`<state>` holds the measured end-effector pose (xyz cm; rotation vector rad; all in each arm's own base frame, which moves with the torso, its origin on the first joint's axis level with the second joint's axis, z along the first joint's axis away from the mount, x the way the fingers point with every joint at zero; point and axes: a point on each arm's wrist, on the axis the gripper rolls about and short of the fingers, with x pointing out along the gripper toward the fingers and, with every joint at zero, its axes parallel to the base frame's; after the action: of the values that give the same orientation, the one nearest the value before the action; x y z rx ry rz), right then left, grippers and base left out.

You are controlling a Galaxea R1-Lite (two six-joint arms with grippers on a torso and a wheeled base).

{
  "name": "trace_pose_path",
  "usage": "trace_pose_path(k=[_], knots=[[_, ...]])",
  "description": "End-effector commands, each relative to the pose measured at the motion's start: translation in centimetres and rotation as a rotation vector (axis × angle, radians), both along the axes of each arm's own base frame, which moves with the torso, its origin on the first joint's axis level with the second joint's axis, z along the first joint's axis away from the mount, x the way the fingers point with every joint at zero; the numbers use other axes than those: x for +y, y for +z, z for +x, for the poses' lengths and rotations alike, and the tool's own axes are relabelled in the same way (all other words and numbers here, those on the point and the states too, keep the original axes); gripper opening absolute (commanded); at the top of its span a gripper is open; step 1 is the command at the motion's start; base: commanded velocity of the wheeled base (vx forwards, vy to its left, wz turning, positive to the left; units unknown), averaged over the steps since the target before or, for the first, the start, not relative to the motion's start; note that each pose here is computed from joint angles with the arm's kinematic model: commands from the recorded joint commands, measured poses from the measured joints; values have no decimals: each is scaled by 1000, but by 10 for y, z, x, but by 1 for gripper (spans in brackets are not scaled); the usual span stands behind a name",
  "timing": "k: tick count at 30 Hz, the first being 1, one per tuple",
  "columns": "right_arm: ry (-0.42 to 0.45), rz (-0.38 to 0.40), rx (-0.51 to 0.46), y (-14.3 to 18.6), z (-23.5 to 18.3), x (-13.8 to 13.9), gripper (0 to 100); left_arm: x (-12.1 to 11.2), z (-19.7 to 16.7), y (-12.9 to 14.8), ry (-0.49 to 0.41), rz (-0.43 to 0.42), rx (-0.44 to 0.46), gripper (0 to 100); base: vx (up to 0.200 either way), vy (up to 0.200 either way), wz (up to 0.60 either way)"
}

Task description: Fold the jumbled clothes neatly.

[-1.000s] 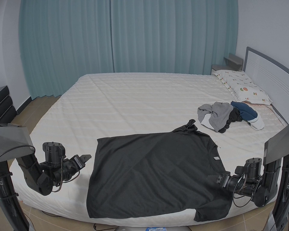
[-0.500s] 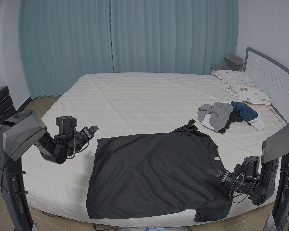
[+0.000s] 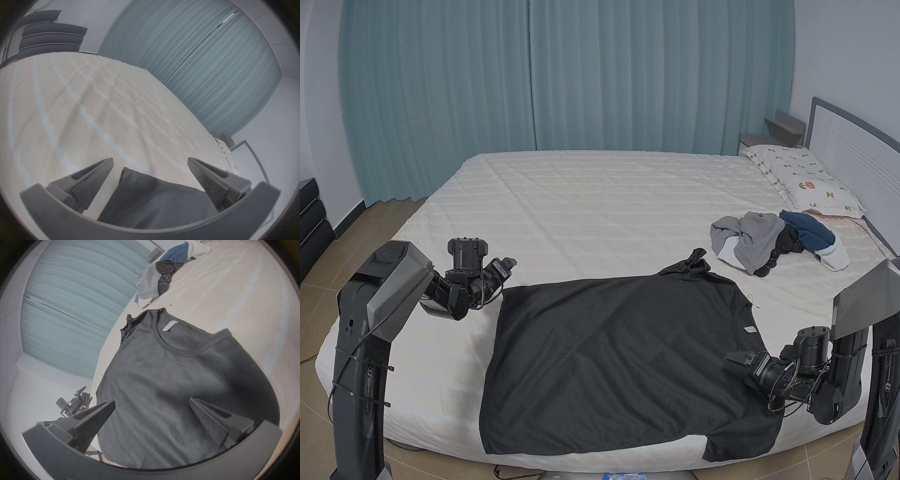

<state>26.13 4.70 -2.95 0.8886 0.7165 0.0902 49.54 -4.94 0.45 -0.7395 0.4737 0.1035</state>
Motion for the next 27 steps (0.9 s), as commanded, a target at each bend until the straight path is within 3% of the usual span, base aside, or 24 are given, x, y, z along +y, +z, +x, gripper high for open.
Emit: trace_pose_path(k=[1, 17, 18, 27], knots=[[-4, 1, 20, -8, 1, 0, 100, -4, 6, -30, -3, 4, 37, 100, 0, 0, 0], [1, -4, 24, -10, 1, 2, 100, -10, 9, -39, -10, 3, 44, 100, 0, 0, 0], [0, -3, 24, -10, 1, 2, 100, -10, 10, -39, -11, 2, 41, 0, 0, 0, 0], [0, -1, 22, -9, 1, 2, 100, -7, 22, -40, 41, 20, -3, 0, 0, 0, 0]])
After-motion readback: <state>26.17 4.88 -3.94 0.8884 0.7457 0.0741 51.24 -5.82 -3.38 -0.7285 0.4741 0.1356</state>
